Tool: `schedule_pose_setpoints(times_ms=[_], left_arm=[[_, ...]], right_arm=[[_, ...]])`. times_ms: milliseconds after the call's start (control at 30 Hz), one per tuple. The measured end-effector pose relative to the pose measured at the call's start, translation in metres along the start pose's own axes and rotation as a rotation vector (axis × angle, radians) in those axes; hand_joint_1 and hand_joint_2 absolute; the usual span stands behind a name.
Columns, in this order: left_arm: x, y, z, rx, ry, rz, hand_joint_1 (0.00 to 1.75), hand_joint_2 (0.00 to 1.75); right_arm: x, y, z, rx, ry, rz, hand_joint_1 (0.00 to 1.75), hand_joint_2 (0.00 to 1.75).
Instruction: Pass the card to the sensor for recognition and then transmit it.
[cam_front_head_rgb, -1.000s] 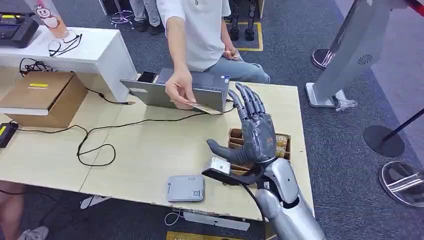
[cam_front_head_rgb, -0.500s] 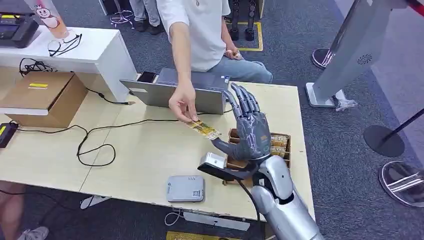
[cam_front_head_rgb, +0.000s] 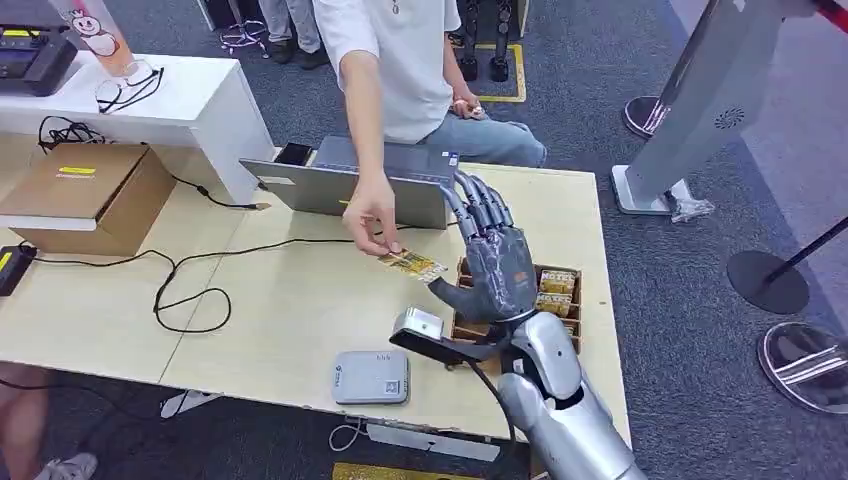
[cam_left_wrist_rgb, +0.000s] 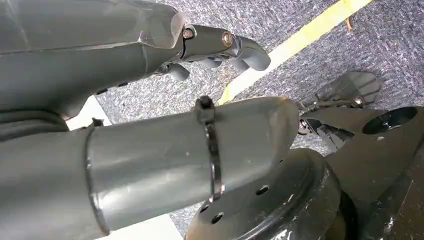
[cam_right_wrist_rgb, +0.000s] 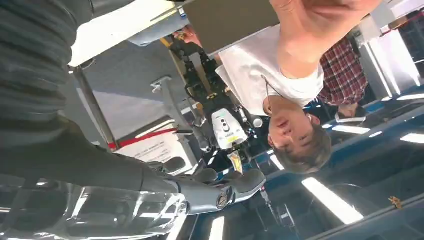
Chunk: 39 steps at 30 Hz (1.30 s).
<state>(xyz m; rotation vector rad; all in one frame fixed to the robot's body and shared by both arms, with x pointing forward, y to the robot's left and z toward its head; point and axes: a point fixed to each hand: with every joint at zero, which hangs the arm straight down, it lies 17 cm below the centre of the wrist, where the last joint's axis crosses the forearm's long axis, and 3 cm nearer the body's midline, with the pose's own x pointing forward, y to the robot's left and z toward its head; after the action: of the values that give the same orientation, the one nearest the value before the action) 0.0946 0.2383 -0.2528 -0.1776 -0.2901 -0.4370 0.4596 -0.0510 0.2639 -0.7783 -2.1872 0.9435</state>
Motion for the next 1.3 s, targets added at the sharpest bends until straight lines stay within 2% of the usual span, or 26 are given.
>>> schedule_pose_setpoints(times_ms=[333,400,433,467,500,533,567,600,633,667,700,767,933,1300], left_arm=[[-0.0015,0.0017,0.0005,-0.001,0.003,0.0,0.0,0.0],[-0.0018,0.0016,0.0004,-0.001,0.005,0.0,0.0,0.0],[-0.0019,0.0016,0.0004,-0.001,0.005,0.0,0.0,0.0],[-0.0022,0.0017,0.0004,-0.001,0.006,0.0,0.0,0.0],[-0.0025,0.0019,0.0003,-0.001,0.007,0.0,0.0,0.0],[-0.0027,0.0019,0.0003,-0.001,0.007,0.0,0.0,0.0],[-0.0028,0.0019,0.0002,-0.001,0.007,0.0,0.0,0.0],[-0.003,0.002,0.0002,-0.001,0.008,0.0,0.0,0.0],[-0.003,0.0019,0.0002,-0.001,0.008,0.0,0.0,0.0],[-0.0031,0.002,0.0002,-0.001,0.008,0.0,0.0,0.0],[-0.003,0.002,0.0002,-0.001,0.008,0.0,0.0,0.0],[-0.003,0.0019,0.0002,-0.002,0.007,0.0,0.0,0.0],[-0.0032,0.002,0.0001,0.0,0.008,-0.001,0.0,0.0],[-0.0036,0.0019,-0.0002,0.0,0.009,-0.001,0.0,0.0]], right_arm=[[0.0002,0.0014,0.0004,0.004,0.0,-0.002,0.0,1.75],[0.0002,0.0014,0.0004,0.004,0.0,-0.002,0.05,1.75],[0.0002,0.0014,0.0004,0.004,0.0,-0.002,0.21,1.75],[0.0002,0.0015,0.0004,0.005,0.0,-0.002,0.21,1.75],[0.0002,0.0016,0.0004,0.006,0.0,-0.002,0.59,1.75],[0.0002,0.0017,0.0004,0.006,0.0,-0.002,0.7,1.75],[0.0,0.0017,0.0004,0.006,0.002,-0.002,0.7,1.75],[-0.0002,0.0017,0.0004,0.006,0.003,-0.002,1.12,1.75],[-0.0002,0.0017,0.0004,0.006,0.003,-0.002,1.36,1.75],[-0.0002,0.0017,0.0004,0.006,0.003,-0.002,1.34,1.75],[-0.0002,0.0017,0.0004,0.006,0.003,-0.002,1.43,1.75],[-0.0003,0.0017,0.0004,0.006,0.003,-0.002,1.45,1.75],[-0.0001,0.0023,0.0005,0.009,0.003,-0.003,1.75,1.75],[0.0005,0.0038,-0.0002,0.014,-0.002,-0.002,1.75,1.75]])
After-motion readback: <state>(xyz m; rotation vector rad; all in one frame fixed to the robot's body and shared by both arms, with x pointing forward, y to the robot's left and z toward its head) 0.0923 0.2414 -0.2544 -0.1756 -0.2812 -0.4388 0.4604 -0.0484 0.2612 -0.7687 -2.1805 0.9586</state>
